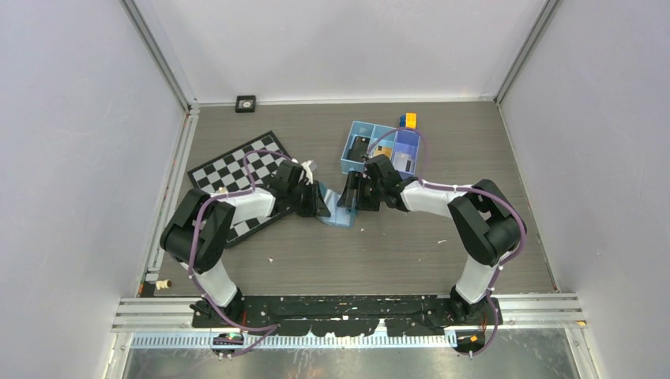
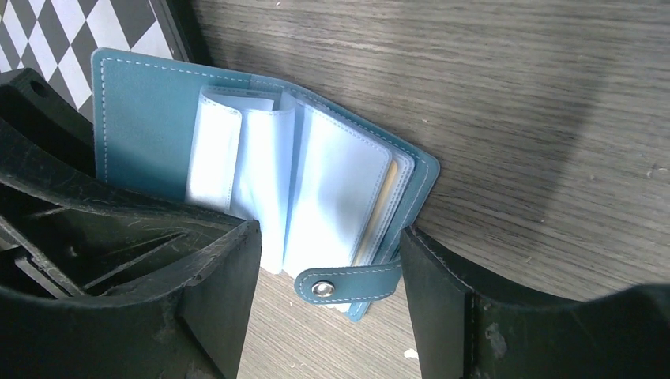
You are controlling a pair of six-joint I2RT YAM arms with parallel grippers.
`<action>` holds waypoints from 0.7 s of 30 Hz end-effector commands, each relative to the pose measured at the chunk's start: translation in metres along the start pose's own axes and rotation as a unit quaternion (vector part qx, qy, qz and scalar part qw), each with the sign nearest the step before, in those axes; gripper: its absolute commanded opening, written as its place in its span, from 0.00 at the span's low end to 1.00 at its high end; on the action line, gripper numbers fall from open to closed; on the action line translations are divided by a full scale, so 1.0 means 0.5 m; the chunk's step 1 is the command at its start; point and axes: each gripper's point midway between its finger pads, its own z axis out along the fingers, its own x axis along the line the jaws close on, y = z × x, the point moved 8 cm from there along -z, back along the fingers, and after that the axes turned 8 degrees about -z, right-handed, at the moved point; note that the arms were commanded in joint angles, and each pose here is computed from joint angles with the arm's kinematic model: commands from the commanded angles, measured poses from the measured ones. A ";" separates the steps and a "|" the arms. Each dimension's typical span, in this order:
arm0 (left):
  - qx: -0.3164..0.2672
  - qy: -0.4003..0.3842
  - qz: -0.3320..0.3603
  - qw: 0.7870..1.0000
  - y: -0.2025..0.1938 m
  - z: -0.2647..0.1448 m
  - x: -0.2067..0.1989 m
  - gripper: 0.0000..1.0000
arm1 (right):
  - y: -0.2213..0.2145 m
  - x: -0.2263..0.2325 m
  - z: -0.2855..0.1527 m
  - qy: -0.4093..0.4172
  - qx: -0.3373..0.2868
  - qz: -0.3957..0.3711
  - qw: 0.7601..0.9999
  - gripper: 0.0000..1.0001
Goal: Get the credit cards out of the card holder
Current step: Pick up the card holder from the center of the board.
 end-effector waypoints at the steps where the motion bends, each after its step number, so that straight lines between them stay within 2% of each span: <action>1: -0.004 -0.044 -0.014 0.999 0.019 -0.003 -0.010 0.20 | 0.025 0.007 -0.016 -0.007 -0.022 0.009 1.000 0.69; 5: -0.001 -0.108 -0.064 0.992 0.027 -0.003 0.001 0.19 | 0.026 0.002 -0.026 -0.026 -0.027 0.010 0.999 0.68; 11: -0.015 -0.174 -0.093 0.980 0.039 -0.016 0.003 0.18 | 0.031 -0.011 -0.030 -0.036 -0.027 0.030 0.999 0.70; 18: -0.049 -0.229 -0.073 0.969 0.048 -0.055 -0.022 0.17 | 0.042 0.004 -0.055 0.027 -0.059 0.041 0.997 0.77; 21: -0.064 -0.248 -0.065 0.965 0.049 -0.073 -0.030 0.16 | 0.044 0.010 -0.065 0.044 -0.071 0.042 0.996 0.85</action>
